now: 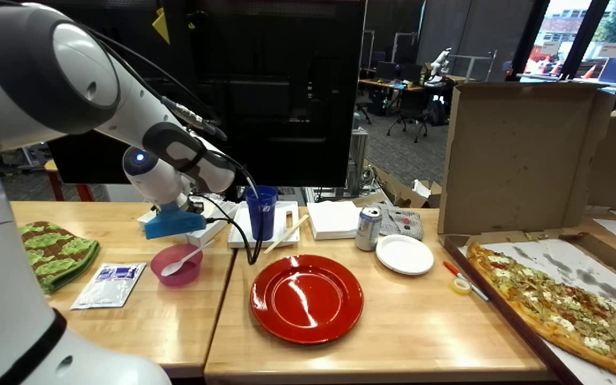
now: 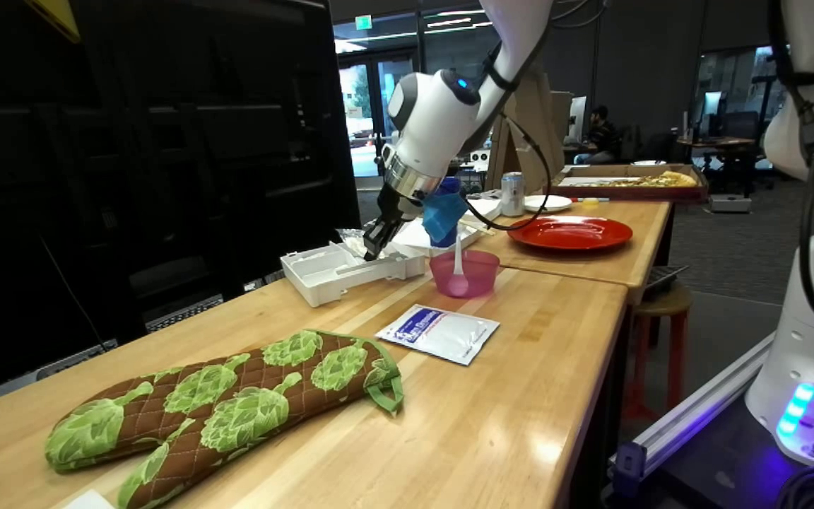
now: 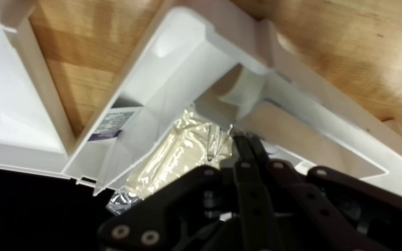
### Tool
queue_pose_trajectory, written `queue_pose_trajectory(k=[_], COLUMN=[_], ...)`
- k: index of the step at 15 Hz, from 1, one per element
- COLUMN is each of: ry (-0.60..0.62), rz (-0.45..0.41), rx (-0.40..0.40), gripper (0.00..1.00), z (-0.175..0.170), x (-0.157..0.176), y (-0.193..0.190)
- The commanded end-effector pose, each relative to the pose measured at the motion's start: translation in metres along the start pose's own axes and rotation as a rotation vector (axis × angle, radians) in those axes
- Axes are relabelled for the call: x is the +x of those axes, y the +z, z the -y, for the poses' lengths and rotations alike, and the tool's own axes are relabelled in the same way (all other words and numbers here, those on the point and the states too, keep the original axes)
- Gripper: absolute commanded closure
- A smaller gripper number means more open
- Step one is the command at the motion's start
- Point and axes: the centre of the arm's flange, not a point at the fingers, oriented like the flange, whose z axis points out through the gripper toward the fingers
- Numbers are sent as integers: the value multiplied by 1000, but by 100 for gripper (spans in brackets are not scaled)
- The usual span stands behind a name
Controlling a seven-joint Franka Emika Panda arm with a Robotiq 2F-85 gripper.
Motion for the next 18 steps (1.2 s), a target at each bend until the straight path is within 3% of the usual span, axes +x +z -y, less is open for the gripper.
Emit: queue_pose_trajectory(k=[1, 18], ry=[-7, -70], rz=[10, -120], rx=[5, -7], gripper=[99, 99], z=[-6, 18], x=[57, 65], y=[-21, -63])
